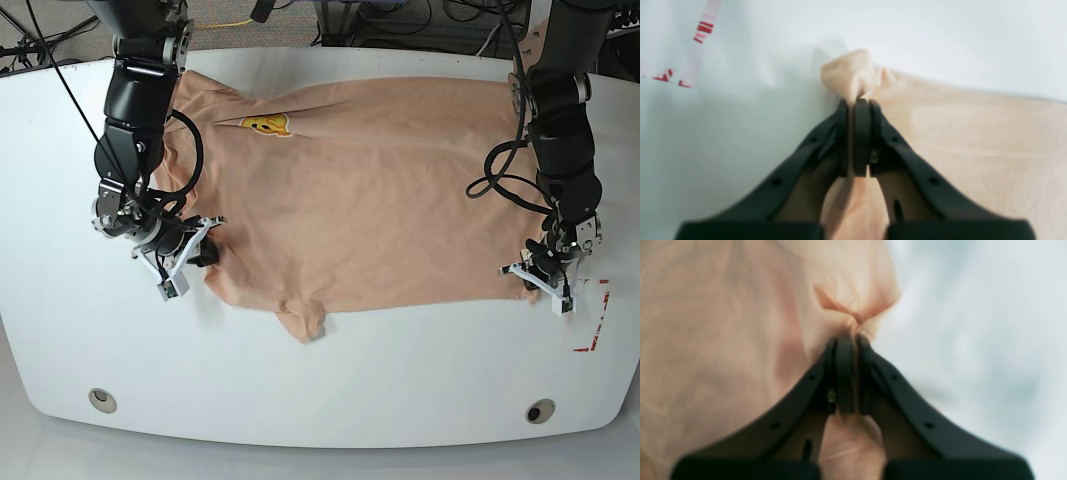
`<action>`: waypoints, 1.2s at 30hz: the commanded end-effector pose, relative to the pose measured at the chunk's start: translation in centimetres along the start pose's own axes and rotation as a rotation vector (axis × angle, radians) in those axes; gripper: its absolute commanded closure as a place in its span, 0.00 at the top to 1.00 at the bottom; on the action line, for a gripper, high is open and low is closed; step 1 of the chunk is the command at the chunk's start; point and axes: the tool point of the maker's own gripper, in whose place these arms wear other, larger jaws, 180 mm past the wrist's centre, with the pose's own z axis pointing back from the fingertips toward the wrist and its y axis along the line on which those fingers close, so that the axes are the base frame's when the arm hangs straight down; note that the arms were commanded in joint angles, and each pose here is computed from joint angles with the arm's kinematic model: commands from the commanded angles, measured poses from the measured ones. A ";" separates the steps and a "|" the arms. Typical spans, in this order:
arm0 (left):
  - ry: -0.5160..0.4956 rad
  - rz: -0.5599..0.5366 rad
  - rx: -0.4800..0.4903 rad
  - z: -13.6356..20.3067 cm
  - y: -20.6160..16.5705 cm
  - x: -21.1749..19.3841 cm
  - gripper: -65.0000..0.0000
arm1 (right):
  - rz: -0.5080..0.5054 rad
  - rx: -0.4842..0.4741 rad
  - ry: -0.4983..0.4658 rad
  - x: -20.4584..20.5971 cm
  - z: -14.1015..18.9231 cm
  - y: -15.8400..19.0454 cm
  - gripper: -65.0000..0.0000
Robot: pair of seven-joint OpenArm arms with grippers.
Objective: Fold the T-shirt properly
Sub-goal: 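Regrasp the shirt hem corners with both grippers, then lift the hem with both grippers and pull it toward the collar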
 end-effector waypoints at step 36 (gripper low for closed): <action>-0.617 -0.250 0.041 21.7 -5.8 27.1 0.00 | 0.418 -0.387 -0.297 28.1 16.9 -8.9 0.00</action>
